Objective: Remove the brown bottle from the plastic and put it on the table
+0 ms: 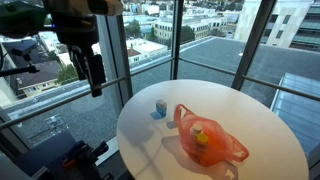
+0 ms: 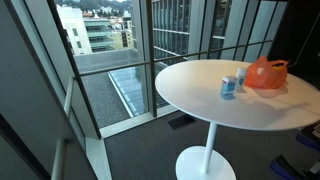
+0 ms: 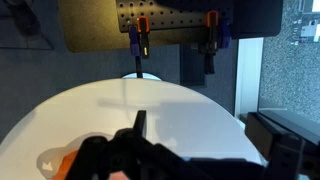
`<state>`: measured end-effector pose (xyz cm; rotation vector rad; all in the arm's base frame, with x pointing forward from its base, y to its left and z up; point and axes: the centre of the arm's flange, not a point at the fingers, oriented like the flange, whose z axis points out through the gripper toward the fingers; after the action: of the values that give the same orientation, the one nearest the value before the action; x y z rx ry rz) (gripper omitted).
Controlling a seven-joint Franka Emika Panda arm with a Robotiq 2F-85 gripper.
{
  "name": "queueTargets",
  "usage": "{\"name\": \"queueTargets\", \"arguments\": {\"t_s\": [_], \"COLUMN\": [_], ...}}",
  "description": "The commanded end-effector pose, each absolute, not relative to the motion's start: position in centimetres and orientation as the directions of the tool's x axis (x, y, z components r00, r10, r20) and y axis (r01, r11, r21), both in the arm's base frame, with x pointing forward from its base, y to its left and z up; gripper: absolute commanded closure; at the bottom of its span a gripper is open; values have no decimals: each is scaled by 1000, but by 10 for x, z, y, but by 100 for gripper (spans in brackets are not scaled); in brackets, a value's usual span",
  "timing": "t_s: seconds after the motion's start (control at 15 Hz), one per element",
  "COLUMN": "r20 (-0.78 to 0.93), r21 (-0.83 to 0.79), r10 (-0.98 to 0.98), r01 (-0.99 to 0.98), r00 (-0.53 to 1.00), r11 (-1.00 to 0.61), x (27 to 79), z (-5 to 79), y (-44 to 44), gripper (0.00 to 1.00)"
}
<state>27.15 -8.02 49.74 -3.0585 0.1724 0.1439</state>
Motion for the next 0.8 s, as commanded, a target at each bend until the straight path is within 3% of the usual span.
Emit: {"name": "queueTargets", "arguments": {"t_s": [0.0,0.73], "r20": [-98,31], "r21": [-69,-32], "r10": [-109,-153], "r01": [-116,-152], "r00": [989,988], "r11": [-991,-988], "x": [272,317], "z": [497,538], "y": [-80,-95], "gripper": [0,0]}}
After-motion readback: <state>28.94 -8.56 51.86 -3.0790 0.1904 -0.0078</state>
